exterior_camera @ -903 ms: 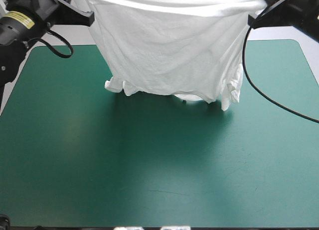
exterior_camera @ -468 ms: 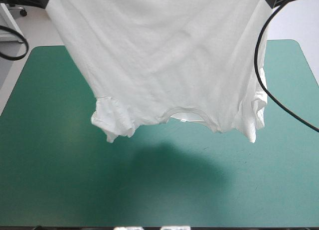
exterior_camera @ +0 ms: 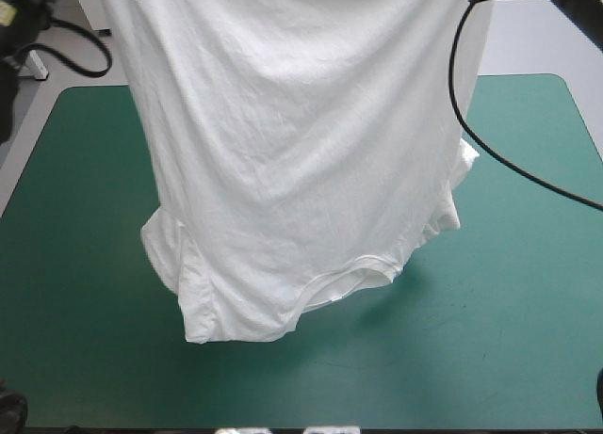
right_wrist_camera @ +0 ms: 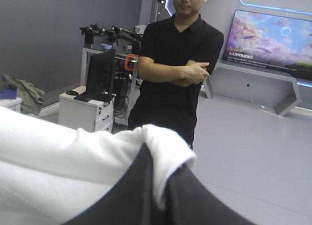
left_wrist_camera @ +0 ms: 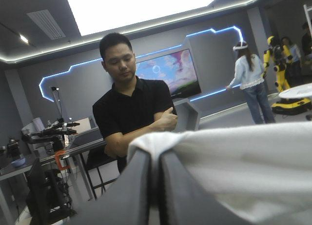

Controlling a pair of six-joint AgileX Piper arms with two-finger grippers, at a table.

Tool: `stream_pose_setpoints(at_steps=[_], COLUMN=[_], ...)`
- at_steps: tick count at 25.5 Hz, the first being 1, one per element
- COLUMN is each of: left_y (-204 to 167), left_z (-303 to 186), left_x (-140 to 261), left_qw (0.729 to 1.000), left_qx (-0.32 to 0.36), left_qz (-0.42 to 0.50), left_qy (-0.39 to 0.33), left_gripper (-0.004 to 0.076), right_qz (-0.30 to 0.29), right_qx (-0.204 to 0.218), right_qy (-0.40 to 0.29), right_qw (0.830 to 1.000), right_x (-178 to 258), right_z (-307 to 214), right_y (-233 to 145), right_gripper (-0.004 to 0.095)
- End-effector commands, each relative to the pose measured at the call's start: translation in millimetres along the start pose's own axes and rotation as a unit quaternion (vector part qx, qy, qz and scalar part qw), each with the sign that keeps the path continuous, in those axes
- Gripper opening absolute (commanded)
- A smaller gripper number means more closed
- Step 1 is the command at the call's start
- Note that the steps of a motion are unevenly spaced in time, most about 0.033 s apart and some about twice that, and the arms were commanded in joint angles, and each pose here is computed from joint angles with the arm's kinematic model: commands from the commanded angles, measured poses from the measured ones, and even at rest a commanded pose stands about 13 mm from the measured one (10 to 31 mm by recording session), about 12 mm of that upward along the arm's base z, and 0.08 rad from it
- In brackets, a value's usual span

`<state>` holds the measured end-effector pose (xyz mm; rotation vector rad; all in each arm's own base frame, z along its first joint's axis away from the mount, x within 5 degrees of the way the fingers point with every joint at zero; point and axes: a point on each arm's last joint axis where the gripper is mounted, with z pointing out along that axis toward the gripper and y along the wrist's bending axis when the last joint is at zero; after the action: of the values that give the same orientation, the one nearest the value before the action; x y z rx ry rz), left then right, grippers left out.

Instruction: Fold the cloth

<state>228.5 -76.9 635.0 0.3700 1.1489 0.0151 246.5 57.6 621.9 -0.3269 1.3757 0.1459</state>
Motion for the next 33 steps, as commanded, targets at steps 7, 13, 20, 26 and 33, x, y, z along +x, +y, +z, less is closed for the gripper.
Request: stream_pose_setpoints(at_steps=[7, 13, 20, 26, 33], left_y=[-6, 9, -3, -28, -57], left_z=[56, 67, 91, 96, -2], left_x=[28, 36, 81, 192, 264], left_qw=[0.990, 0.987, 0.997, 0.976, 0.915], left_qx=[-0.045, -0.064, -0.033, 0.004, 0.039], left_qz=[0.021, -0.015, -0.063, -0.097, -0.123], left_qy=[-0.135, -0.145, -0.028, 0.193, 0.381], left_gripper=[-0.0009, -0.0009, -0.0009, -0.0009, -0.0009], right_qz=[-0.023, -0.033, -0.002, 0.081, 0.115], right_qx=[0.059, 0.067, 0.044, 0.019, -0.016], right_qy=[-0.128, -0.160, -0.088, 0.136, 0.384], right_qw=[0.990, 0.984, 0.995, 0.987, 0.916], right_x=[17, 7, 34, 157, 276], right_z=[62, 65, 84, 125, 75], right_y=[-15, -17, -15, -16, 10], right_gripper=[-0.0017, -0.0017, -0.0017, -0.0017, -0.0017])
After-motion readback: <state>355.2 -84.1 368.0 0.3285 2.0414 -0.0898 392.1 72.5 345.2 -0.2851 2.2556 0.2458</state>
